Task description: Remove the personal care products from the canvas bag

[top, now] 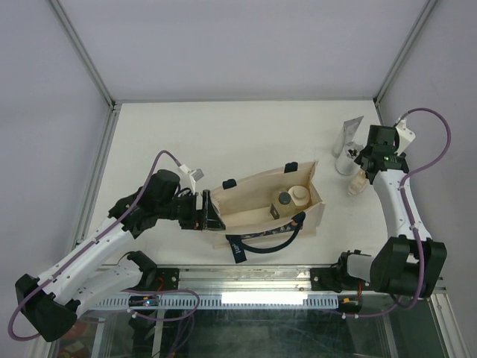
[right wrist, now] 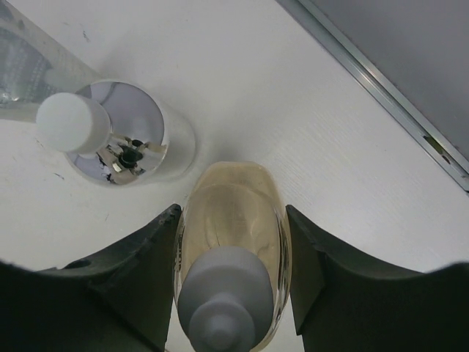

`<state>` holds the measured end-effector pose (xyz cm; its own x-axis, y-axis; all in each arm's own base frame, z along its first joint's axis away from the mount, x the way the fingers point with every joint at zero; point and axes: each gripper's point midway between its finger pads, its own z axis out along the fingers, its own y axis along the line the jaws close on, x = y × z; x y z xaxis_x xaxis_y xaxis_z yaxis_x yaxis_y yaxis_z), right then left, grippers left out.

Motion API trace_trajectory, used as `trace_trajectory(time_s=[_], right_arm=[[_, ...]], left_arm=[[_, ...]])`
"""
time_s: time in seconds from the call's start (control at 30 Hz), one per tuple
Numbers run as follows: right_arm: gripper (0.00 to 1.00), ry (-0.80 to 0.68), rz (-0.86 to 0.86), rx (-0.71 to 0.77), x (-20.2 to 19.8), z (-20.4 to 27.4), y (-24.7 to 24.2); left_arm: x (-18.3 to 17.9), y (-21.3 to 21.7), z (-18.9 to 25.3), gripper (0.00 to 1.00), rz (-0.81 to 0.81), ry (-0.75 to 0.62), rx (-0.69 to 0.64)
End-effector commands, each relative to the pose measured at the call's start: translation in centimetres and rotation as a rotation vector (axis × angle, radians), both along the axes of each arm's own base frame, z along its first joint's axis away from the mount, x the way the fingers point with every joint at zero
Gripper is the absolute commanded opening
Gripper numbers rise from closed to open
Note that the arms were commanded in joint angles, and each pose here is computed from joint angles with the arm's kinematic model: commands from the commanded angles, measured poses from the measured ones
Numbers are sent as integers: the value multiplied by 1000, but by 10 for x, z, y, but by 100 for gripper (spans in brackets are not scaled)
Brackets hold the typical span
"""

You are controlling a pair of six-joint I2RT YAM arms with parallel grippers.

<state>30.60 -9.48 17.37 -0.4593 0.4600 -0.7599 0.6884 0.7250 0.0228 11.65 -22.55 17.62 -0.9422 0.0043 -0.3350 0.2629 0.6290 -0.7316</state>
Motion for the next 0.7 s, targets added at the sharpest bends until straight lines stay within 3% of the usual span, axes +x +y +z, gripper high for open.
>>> trace_trajectory(time_s=[0.0,0.1,0.27,0.47,0.63,0.67], right_arm=[[0,-214,21,-14,47,35,-5],[2,-183,17,-15,48,24,-6],[16,-135,77,-11,48,5,0],[58,-67,96,29,36,-8,7],[75,-37,54,70,12,20,12],[83,-51,47,72,5,31,13]], left_arm=[[7,7,0,79,28,-36,53],[8,6,0,79,32,-35,54],[10,6,3,79,41,-42,51],[8,6,7,79,37,-45,40],[2,4,14,79,24,-34,6],[-1,4,14,79,19,-32,0]])
